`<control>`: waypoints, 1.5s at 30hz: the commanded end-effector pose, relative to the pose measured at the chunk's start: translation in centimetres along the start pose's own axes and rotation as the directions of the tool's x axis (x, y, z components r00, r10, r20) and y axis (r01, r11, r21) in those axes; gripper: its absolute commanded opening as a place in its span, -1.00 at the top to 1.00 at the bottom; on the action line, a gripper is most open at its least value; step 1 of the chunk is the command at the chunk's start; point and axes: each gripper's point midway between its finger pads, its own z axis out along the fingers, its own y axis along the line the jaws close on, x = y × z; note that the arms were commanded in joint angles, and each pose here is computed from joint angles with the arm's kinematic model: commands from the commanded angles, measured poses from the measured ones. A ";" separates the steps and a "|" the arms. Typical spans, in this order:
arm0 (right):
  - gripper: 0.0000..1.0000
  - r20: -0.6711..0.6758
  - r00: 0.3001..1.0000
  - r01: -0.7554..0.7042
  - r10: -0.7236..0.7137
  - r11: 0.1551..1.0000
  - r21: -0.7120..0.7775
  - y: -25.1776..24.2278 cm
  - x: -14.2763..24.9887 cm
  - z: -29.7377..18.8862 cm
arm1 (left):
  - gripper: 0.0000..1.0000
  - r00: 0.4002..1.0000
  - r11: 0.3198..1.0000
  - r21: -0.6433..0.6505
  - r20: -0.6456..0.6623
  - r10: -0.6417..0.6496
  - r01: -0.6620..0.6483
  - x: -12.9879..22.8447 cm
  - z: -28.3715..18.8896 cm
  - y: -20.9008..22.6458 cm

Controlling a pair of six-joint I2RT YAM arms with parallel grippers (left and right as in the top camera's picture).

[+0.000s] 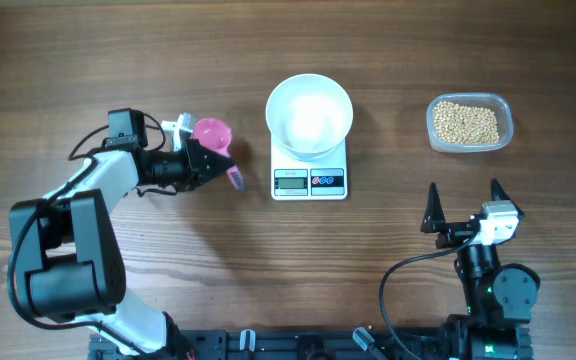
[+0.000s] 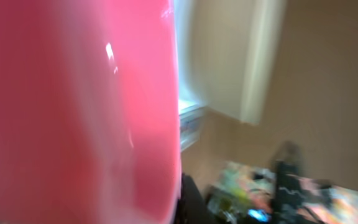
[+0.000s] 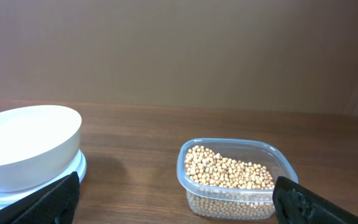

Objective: Scoop item into bowl and weigh 150g on scale
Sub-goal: 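Grasp the pink scoop handle with the left gripper and lift it, then carry the scoop over the bowl toward the right gripper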

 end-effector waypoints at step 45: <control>-0.72 -0.909 0.202 -0.969 0.363 -0.062 -0.240 17.0 -14.9 1.7 | 0.92 0.928 0.962 0.260 0.333 -0.169 0.082 4.0 5.0 -26.5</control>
